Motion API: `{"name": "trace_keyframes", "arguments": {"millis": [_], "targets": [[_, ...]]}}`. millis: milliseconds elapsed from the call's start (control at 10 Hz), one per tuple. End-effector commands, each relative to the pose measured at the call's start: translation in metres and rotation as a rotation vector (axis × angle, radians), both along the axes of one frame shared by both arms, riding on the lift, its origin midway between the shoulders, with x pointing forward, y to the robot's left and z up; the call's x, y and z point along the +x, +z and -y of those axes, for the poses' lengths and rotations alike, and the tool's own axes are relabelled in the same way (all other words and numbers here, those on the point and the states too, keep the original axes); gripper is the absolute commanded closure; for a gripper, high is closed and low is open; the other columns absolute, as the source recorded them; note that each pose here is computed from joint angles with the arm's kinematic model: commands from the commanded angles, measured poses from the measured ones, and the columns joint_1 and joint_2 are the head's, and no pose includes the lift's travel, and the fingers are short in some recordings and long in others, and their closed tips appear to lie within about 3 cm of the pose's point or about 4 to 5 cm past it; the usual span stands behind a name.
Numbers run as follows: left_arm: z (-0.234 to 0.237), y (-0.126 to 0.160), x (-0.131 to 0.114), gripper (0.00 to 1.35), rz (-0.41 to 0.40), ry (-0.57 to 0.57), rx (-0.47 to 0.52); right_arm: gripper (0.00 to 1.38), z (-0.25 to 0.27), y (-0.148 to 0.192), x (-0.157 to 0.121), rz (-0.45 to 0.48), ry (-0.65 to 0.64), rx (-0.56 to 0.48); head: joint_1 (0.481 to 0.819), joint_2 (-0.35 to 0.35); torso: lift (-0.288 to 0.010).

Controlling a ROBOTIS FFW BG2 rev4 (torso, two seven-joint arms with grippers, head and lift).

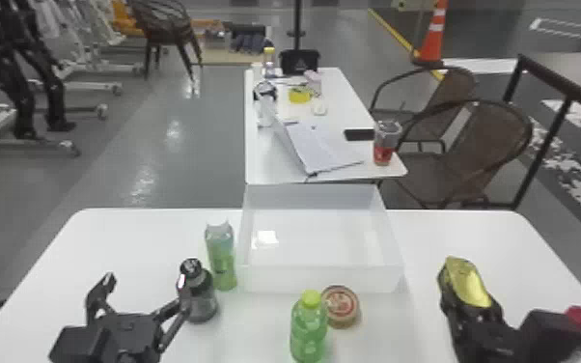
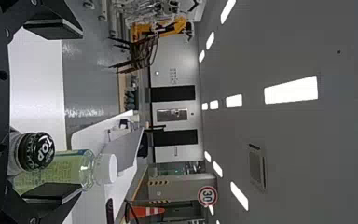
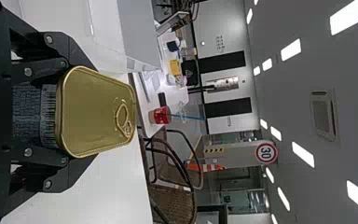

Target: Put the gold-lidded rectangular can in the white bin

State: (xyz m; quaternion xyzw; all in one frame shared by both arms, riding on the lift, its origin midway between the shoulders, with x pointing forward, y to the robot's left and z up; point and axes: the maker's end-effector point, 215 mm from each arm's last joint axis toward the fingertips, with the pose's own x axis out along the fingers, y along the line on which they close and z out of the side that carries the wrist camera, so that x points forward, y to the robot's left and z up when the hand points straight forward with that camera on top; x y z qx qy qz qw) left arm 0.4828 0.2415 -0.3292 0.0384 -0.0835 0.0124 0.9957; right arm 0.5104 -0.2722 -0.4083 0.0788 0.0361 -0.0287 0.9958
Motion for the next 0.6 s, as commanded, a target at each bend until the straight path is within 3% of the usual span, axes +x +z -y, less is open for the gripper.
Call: {"name": "trace_keyframes", "arguments": {"millis": [0,500], "targets": [[0.001,-0.001,0.0,0.15,-0.002,0.0,-0.004,0.99,-0.014,0.017,0.001,-0.027,0.03,0.072,0.549,0.0,-0.1],[0.008,-0.002,0.004,0.15,-0.012,-0.012,-0.015,0.99,-0.072,0.074,0.058,-0.044,0.254,0.132,0.549,0.0,-0.1]]}}
